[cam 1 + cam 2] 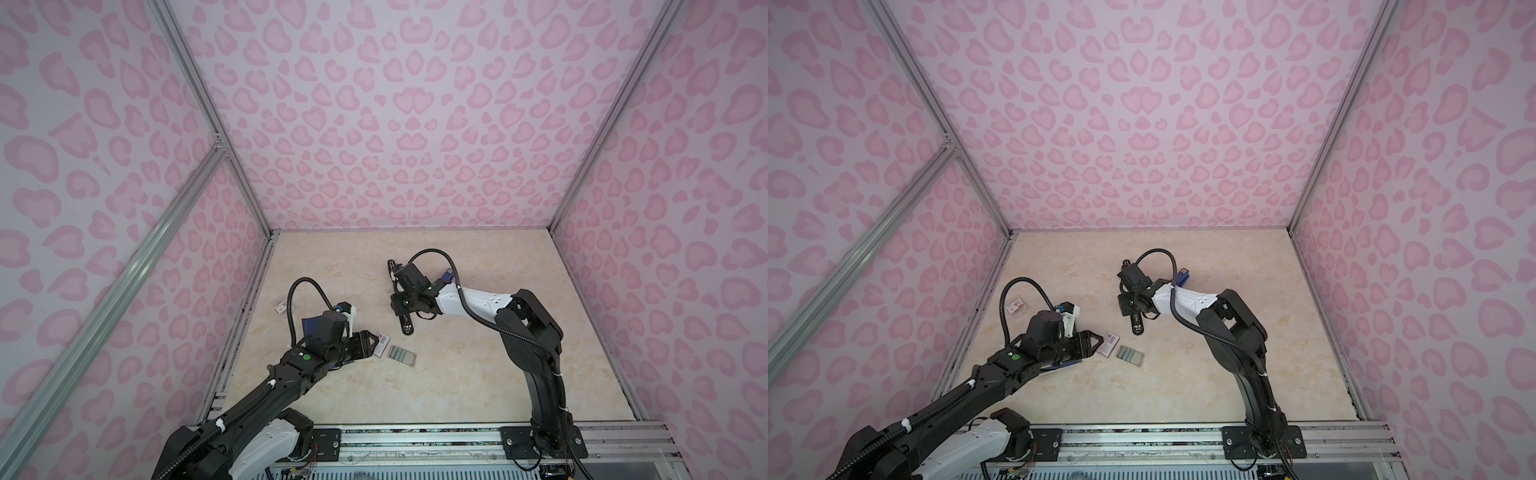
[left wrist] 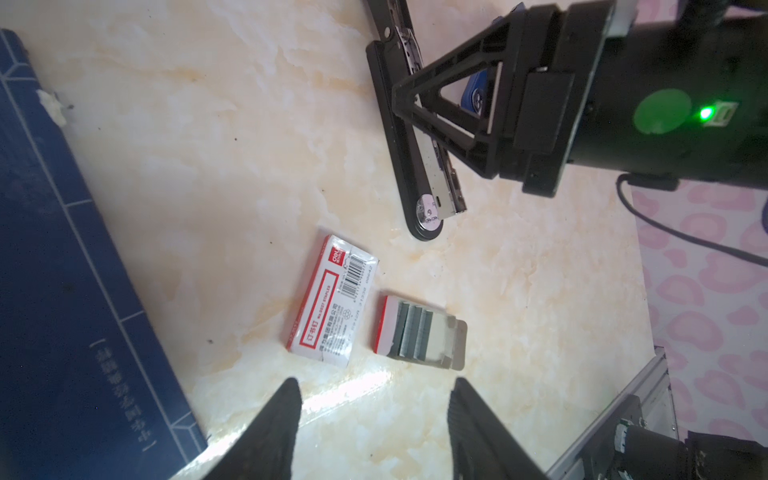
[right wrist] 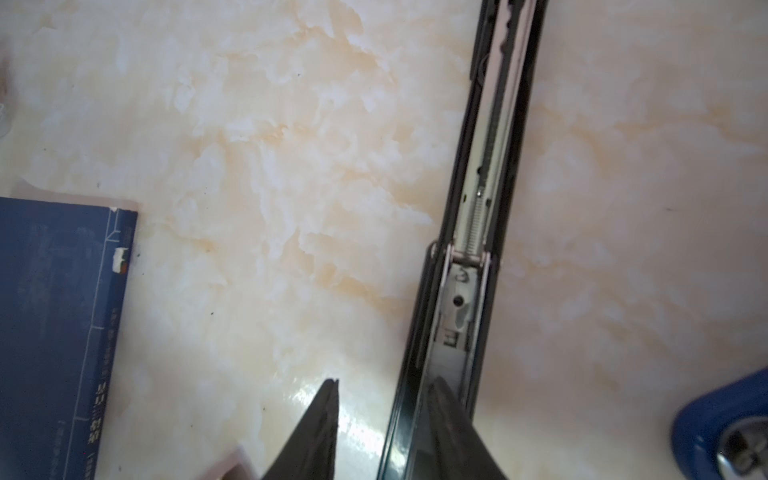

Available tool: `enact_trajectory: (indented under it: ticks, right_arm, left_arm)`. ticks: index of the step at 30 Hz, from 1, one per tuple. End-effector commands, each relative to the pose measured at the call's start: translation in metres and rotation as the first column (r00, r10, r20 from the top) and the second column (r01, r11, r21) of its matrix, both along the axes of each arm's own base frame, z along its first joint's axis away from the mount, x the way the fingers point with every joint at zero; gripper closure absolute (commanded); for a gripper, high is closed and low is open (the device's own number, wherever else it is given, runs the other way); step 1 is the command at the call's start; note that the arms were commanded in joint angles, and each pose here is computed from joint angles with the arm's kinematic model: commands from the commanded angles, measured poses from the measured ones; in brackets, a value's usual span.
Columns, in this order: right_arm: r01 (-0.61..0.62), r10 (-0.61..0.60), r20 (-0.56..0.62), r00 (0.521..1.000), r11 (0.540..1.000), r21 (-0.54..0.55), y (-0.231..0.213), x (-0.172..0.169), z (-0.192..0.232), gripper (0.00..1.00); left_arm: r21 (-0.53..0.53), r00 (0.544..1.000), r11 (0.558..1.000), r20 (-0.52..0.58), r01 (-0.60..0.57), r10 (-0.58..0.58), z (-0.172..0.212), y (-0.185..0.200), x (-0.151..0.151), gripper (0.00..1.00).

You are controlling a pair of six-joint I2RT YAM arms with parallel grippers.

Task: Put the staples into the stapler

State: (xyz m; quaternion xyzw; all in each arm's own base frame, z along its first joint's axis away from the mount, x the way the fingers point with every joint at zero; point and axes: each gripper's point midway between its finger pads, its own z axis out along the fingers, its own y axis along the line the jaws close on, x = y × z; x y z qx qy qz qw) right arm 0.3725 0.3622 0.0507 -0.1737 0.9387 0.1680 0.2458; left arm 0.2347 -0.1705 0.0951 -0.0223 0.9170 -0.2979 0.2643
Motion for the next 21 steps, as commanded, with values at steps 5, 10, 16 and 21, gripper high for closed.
enact_trajectory:
  ticks: [5, 10, 16, 21]
  right_arm:
    - [0.031, -0.031, -0.002, 1.0, 0.999, -0.033, -0.012, -0.01, 0.006, 0.57]
    - [0.033, -0.033, 0.007, 0.999, 0.998, -0.057, -0.01, -0.001, 0.008, 0.5]
    - [0.036, -0.035, 0.031, 0.999, 0.998, -0.058, 0.001, 0.018, 0.018, 0.5]
    - [0.038, -0.037, 0.015, 0.999, 0.997, -0.072, 0.003, 0.026, 0.01, 0.5]
  left_arm:
    - [-0.018, 1.0, 1.0, 0.026, -0.009, 0.009, 0.006, -0.002, 0.005, 0.4]
    - [-0.02, 1.0, 1.0, 0.03, -0.008, 0.009, 0.009, -0.002, 0.005, 0.4]
    - [-0.02, 0.999, 1.0, 0.035, -0.011, 0.011, 0.01, -0.001, 0.004, 0.4]
    - [-0.018, 0.999, 1.0, 0.035, -0.011, 0.012, 0.01, 0.0, 0.004, 0.4]
